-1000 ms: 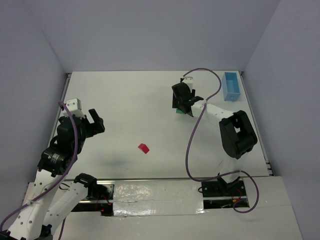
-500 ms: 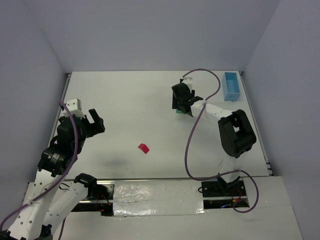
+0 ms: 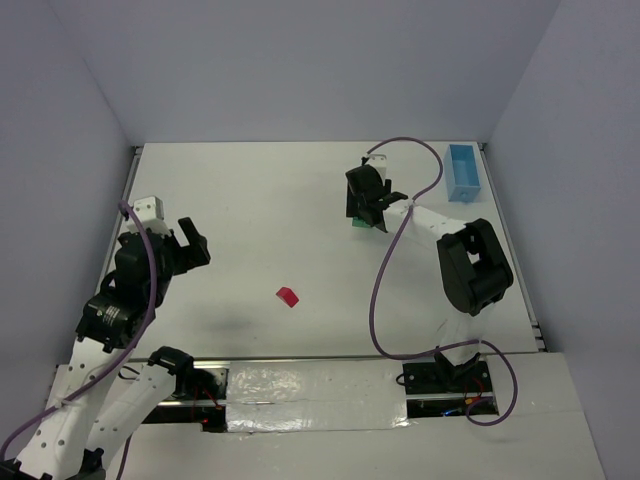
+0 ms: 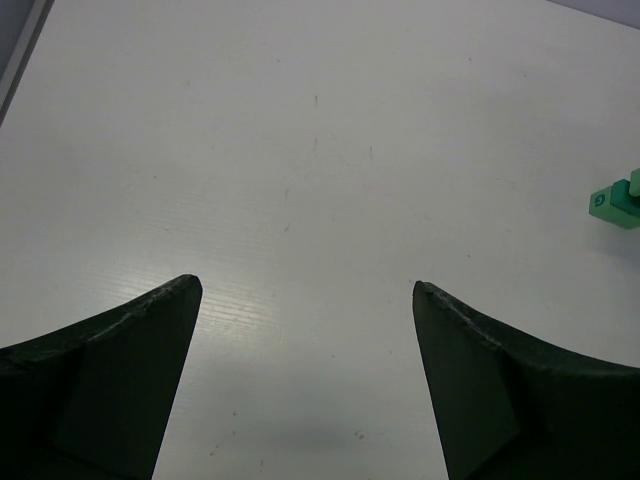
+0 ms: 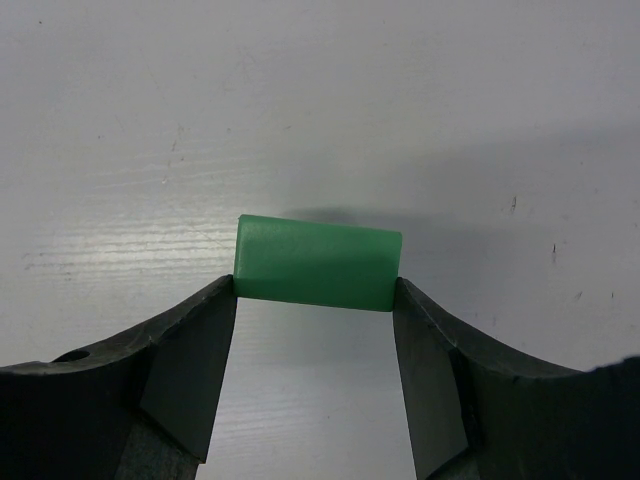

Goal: Build the wood block tower

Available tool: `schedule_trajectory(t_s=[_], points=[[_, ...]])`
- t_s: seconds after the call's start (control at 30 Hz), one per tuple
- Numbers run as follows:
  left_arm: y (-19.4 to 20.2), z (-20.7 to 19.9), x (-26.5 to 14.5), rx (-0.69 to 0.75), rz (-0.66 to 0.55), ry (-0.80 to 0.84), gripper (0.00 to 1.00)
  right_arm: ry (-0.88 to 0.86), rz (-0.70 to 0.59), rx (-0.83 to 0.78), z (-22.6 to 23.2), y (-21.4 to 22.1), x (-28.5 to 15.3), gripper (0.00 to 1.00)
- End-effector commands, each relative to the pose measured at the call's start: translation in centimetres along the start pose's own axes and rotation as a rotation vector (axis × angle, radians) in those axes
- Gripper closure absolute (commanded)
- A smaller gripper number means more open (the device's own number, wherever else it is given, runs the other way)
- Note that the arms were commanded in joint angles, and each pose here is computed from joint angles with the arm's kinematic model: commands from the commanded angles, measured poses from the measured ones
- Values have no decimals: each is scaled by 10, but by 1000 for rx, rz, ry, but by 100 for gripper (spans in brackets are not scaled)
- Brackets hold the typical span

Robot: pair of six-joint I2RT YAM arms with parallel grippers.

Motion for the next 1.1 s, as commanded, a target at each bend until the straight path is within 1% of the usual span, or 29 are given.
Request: schedule_trajectory(t_s=[0.0,0.77,0.9,1.07], points=[[-4,-3,2,10,-26,17,0,-9,-25,14,-2,-9,-2,61],[-4,-3,3,14,-20,24,0,4,-16,3,-4,-6,-4,56],[-4,-3,3,15,-18,21,1,8,-17,5,-6,-6,-5,50],[-4,-3,3,16,-17,20,0,8,-12,3,-5,-5,-4,47]])
Point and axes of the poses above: each gripper's point midway between its finger pads, its own x axis out along the fingers, its own z axis along the line the jaws close on, y = z × x, the point moved 9 cm from there along -x, back along the fingers, and after that the axes turned 8 degrees about -x, right-handed, at the moved point
